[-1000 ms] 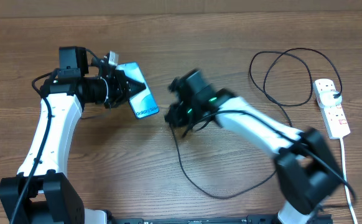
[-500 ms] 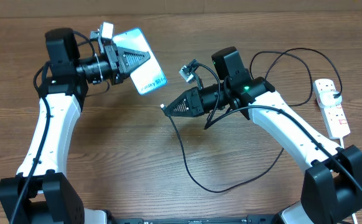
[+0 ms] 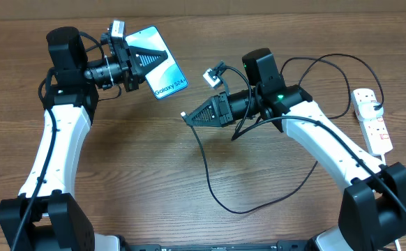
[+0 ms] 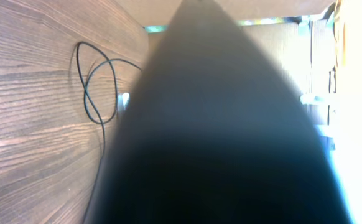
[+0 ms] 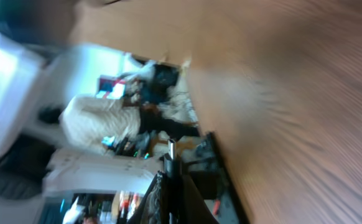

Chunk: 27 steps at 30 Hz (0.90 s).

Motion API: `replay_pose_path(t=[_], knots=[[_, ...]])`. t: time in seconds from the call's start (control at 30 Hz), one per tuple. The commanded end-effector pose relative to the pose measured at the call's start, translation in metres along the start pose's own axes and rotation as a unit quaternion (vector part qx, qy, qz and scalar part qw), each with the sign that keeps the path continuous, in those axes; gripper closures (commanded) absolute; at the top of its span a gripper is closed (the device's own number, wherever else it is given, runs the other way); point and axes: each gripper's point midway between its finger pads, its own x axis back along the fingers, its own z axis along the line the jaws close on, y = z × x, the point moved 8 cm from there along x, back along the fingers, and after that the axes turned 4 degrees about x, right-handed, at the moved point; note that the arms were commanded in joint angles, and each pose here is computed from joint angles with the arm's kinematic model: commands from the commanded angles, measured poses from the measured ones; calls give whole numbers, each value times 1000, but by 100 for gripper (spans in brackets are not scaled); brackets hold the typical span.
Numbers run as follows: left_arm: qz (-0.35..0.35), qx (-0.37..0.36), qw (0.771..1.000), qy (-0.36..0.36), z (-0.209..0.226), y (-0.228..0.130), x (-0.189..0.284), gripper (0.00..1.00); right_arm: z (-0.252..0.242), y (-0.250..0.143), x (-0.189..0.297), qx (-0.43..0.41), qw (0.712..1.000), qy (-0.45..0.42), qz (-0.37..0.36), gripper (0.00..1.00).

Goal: Plug charger to phone and switch on socket

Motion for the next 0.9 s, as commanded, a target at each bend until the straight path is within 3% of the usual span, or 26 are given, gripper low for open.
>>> replay_pose_path(t=[0.0,0.1,0.27,0.4,0.57,0.87], knots=[[26,-23,999,-18,-11,-5,4,96,-26,5,16,-37,989,-133,-50,96],[43,-36,998,-26,-12,-9,4,96,-57,-4,39,-90,954,-277,-72,96],[59,-59,996,-35,-13,-12,4,96,-95,-28,86,-148,838,-519,-74,96],[65,-72,995,-39,-14,-13,4,96,-101,-43,106,-159,766,-621,-51,96],[63,-81,994,-39,-14,-13,4,96,-108,-53,114,-166,727,-665,-32,96],[65,-78,994,-37,-12,-14,4,96,-126,-58,108,-166,727,-666,-34,96]])
